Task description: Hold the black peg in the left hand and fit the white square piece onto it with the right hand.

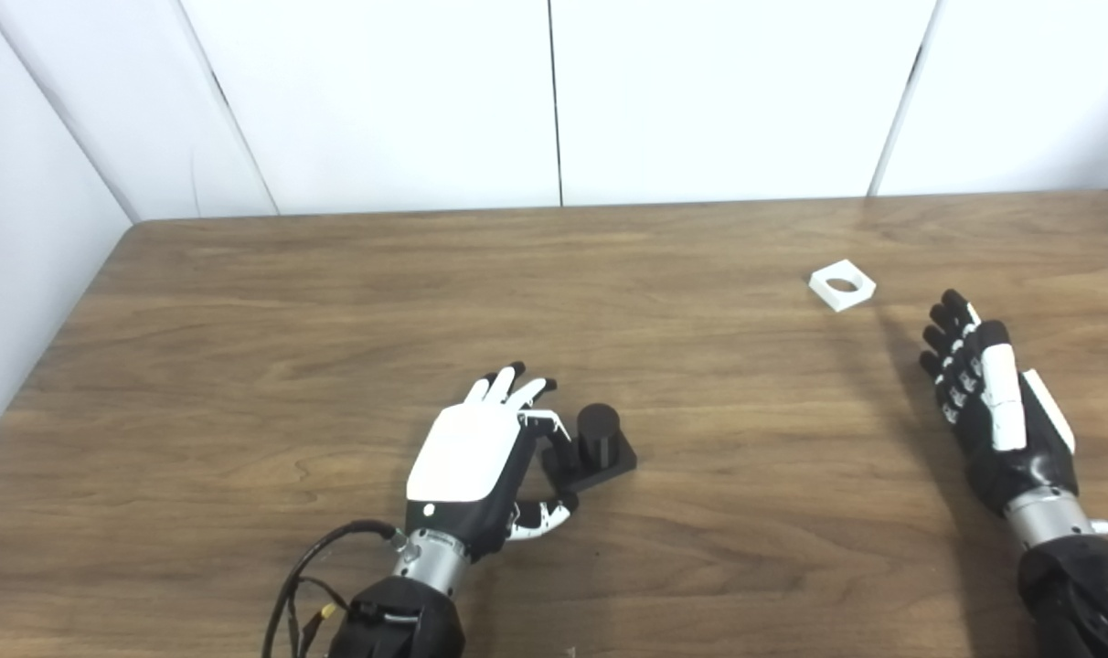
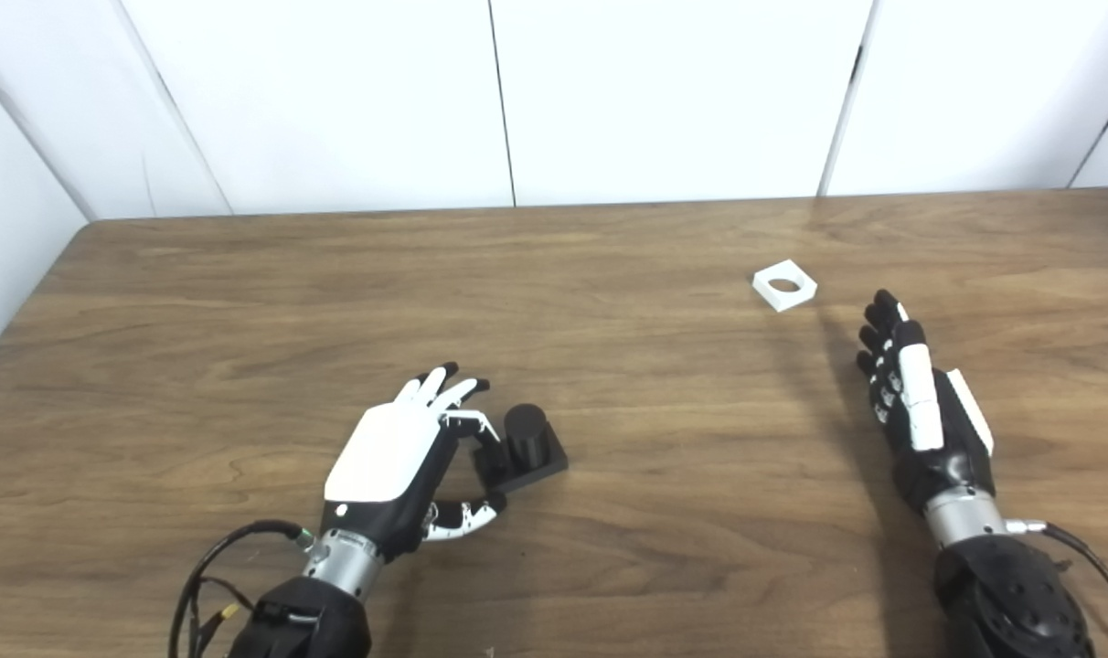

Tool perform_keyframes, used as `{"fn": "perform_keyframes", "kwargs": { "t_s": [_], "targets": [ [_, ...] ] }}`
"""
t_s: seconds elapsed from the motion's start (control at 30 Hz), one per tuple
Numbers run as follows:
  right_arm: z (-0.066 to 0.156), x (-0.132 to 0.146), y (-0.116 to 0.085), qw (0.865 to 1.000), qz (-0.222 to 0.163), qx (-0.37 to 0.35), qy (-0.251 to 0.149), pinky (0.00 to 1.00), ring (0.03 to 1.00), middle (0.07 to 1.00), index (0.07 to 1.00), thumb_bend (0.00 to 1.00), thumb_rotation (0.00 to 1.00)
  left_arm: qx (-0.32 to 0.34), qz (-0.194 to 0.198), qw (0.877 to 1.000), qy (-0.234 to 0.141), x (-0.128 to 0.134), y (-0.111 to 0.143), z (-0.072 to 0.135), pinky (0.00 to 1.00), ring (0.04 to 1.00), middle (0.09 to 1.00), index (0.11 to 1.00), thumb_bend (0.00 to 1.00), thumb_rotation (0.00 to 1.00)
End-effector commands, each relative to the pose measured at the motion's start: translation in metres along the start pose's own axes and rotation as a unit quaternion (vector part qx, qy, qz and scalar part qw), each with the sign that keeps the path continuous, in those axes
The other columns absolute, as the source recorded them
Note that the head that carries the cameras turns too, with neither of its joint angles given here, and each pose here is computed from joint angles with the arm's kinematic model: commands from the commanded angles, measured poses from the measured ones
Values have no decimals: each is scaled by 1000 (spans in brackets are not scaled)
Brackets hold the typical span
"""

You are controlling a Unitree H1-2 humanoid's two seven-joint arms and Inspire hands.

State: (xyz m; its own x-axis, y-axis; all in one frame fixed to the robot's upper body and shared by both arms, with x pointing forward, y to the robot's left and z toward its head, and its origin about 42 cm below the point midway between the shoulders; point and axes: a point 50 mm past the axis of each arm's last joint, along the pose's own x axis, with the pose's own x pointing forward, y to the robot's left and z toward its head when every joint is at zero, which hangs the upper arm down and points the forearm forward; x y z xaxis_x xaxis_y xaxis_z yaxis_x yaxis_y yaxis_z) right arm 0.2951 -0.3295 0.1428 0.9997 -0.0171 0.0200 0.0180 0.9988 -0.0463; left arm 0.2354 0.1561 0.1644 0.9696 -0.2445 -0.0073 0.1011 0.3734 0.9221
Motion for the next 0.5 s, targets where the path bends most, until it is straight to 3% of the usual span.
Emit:
{"fn": "perform_keyframes", "kwargs": {
  "t_s": [0.0,0.47],
  "targets": [
    [17,5,0,999,5,-9,-39,1000,1000,1000,1000,639,1000,-5,27,1000,-8,0,11,6,980,1000,913,489,512,54],
    [13,8,1,999,7,-4,-37,1000,1000,1000,1000,628,1000,-18,65,998,-3,-13,39,26,871,1000,894,492,517,70]
  ]
}}
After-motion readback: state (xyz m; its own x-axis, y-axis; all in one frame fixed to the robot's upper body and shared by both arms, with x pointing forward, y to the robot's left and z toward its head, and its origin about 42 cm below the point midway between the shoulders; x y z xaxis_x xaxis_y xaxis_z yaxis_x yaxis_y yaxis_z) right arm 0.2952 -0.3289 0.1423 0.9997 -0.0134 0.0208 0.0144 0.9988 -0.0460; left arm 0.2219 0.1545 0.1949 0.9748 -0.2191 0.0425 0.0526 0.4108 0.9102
